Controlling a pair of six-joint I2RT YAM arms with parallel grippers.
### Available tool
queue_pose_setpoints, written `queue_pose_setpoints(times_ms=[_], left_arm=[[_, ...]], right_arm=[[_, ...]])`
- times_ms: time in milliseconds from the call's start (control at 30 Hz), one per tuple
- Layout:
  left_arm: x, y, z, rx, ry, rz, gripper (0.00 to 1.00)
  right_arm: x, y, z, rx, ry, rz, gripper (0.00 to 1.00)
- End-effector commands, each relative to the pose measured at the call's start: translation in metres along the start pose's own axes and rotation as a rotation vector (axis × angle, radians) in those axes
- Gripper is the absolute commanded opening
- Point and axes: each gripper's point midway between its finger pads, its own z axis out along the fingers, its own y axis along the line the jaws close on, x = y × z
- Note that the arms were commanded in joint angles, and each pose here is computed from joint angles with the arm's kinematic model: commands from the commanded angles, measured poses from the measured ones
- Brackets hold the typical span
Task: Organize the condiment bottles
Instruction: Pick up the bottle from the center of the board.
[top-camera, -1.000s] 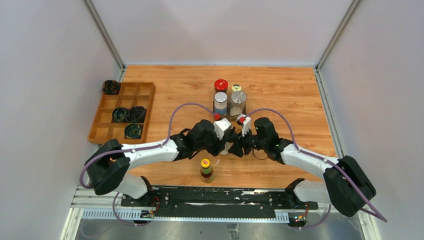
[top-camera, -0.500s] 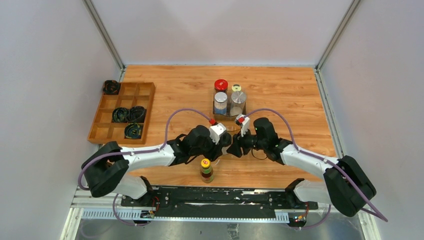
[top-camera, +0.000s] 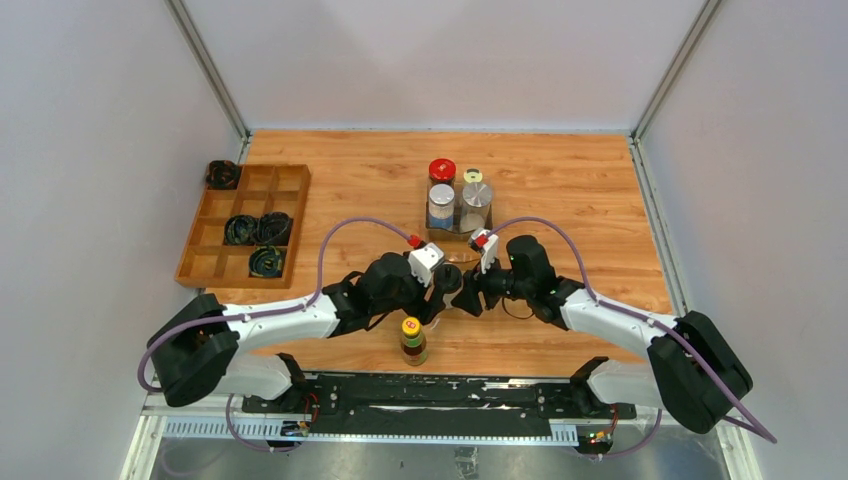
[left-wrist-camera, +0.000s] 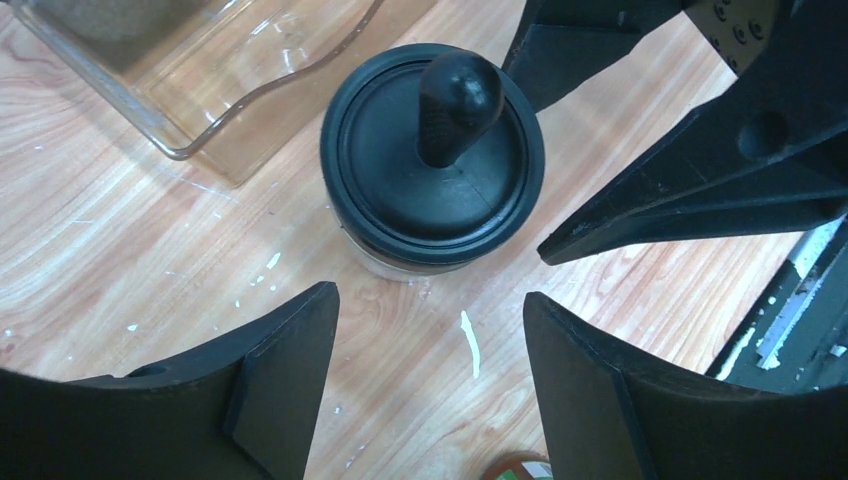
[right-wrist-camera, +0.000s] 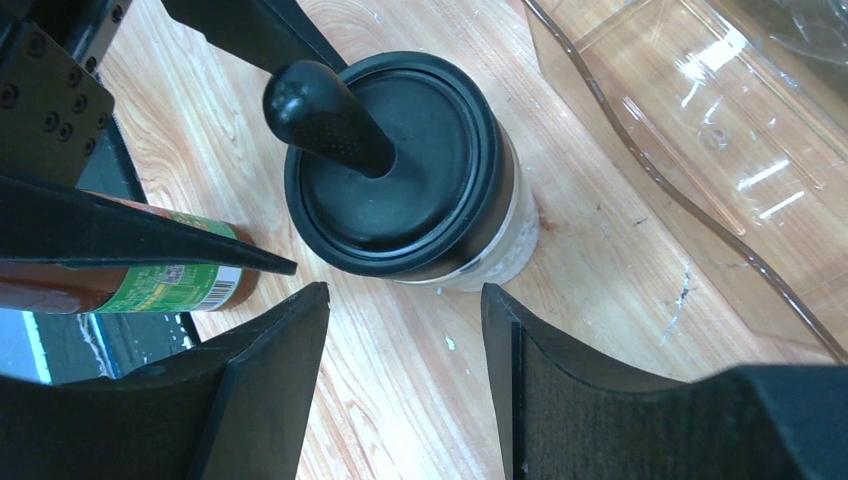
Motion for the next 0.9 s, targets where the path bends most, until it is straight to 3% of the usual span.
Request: queue_pose_setpoints(times_ms=[0,200,433,867], left_arm=[[-0.008,0.01,0.0,-0.056,-0.031,0.025,0.74],[-0.008,0.017,0.005,-0.077,-0.02,0.033,0.71],[-0.012,0.021,0.011,-0.063,-0.012,0.034,0.59],[-0.019,0.021,0.014,-0.056,-0.021,0.042,0.57]], right_arm=[[-0.012,-0.003,-0.001,0.029,-0.011,-0.065,0.64],[-0.014,-0.009,0.002,0.053,-0.008,-0.081,0.65],[-0.024,-0.008,0.011,0.021,-0.027,-0.087,0.59],[-0.033,-0.003,0.014,-0.012,-0.035,-0.092,0.53]])
